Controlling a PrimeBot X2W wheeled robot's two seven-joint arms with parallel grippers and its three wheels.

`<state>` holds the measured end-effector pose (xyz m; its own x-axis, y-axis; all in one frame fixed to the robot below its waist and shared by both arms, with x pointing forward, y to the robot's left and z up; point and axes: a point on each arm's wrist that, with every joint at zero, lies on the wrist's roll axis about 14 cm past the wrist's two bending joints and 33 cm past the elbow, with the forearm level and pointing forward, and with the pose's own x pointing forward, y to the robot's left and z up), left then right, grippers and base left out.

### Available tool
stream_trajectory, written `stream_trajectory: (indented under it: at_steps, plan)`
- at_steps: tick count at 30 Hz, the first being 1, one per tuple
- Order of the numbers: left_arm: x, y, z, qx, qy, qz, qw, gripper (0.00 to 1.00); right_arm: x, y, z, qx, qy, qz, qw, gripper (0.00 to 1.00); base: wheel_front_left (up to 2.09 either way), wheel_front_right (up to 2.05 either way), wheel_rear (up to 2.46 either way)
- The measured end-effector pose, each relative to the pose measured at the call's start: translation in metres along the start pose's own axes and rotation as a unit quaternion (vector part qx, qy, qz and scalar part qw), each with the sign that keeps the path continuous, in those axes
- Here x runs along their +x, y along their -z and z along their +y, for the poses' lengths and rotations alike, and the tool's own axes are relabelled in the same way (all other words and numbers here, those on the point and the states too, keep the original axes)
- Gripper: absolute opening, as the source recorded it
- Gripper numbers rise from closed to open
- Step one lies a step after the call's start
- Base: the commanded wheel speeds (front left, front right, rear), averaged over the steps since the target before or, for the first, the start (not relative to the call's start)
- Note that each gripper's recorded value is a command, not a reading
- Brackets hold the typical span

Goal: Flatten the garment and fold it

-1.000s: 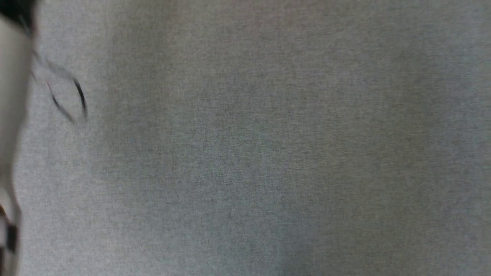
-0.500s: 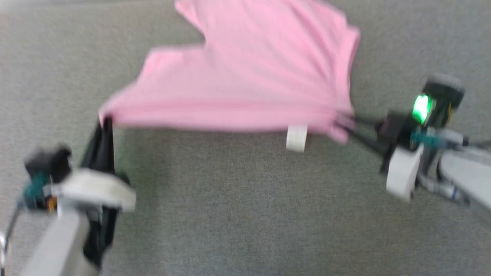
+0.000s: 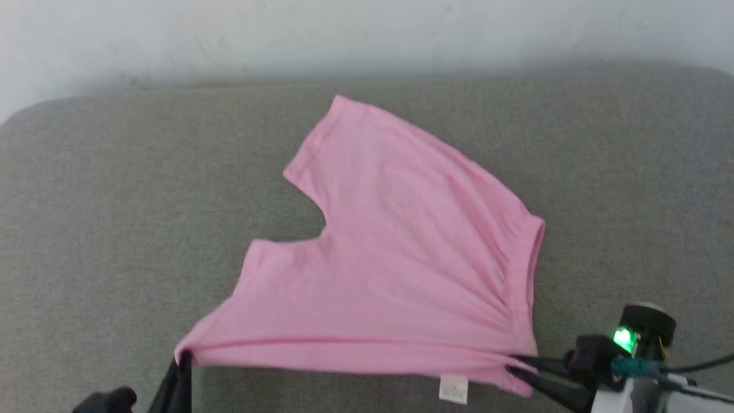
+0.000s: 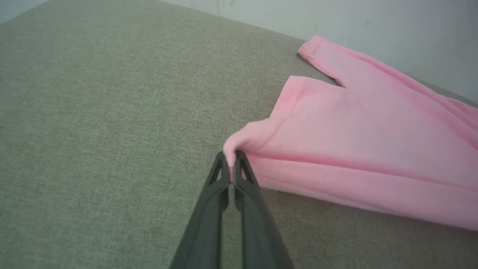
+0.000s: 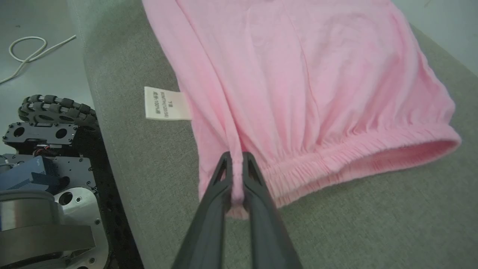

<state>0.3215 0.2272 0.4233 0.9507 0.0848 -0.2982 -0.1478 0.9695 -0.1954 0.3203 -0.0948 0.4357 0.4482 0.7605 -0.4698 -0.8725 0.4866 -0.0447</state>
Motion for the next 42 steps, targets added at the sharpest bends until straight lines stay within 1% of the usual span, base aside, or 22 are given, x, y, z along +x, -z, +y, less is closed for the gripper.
stream_trajectory:
  at_steps: [5,9,13,15,19,21,23,26,30,35,40,42]
  plan:
    - [-0.02,0.0,-0.003,-0.013,0.004,0.004,1.0,0.0,-0.014,0.005,0.013,0.018,0.009,-0.001,1.0,0.0,0.0,0.0,0.0]
    - [-0.015,-0.01,-0.006,0.008,0.018,-0.006,1.0,0.0,-0.014,-0.005,0.007,0.015,0.028,-0.024,0.999,0.0,0.0,0.0,0.0]
    - [0.013,-0.043,-0.024,0.051,0.058,-0.047,0.996,0.0,-0.012,-0.026,-0.017,0.004,0.064,-0.057,0.996,0.0,0.0,0.0,0.0]
    - [0.03,-0.063,-0.035,0.064,0.076,-0.073,0.992,0.0,-0.011,-0.033,-0.027,0.0,0.08,-0.066,0.995,0.0,0.0,0.0,0.0]
    - [0.063,-0.095,-0.061,0.076,0.111,-0.11,0.985,0.0,-0.011,-0.042,-0.049,-0.004,0.113,-0.079,0.99,0.0,0.0,0.0,0.0]
    - [0.08,-0.108,-0.075,0.069,0.128,-0.123,0.982,0.0,-0.011,-0.042,-0.059,-0.003,0.126,-0.078,0.989,0.0,0.0,0.0,0.0]
    - [0.099,-0.119,-0.09,0.069,0.145,-0.13,0.978,0.0,-0.009,-0.044,-0.069,-0.002,0.137,-0.082,0.987,0.0,0.0,0.0,0.0]
    - [0.131,-0.127,-0.106,0.084,0.163,-0.128,0.975,0.0,-0.002,-0.047,-0.086,-0.002,0.151,-0.085,0.985,0.0,0.0,0.0,0.0]
    - [0.174,-0.121,-0.121,0.104,0.176,-0.105,0.973,0.0,0.009,-0.037,-0.112,0.001,0.168,-0.063,0.984,0.0,0.0,0.0,0.0]
    - [0.225,-0.103,-0.139,0.111,0.191,-0.072,0.973,0.0,0.025,-0.016,-0.146,0.017,0.189,-0.03,0.981,0.0,0.0,0.0,0.0]
    - [0.265,-0.063,-0.154,0.132,0.202,-0.015,0.97,0.0,0.041,0.021,-0.164,0.028,0.188,0.03,0.981,0.0,0.0,0.0,0.0]
    - [0.276,-0.041,-0.156,0.139,0.202,0.016,0.969,0.0,0.048,0.03,-0.168,0.032,0.185,0.042,0.981,0.0,0.0,0.0,0.0]
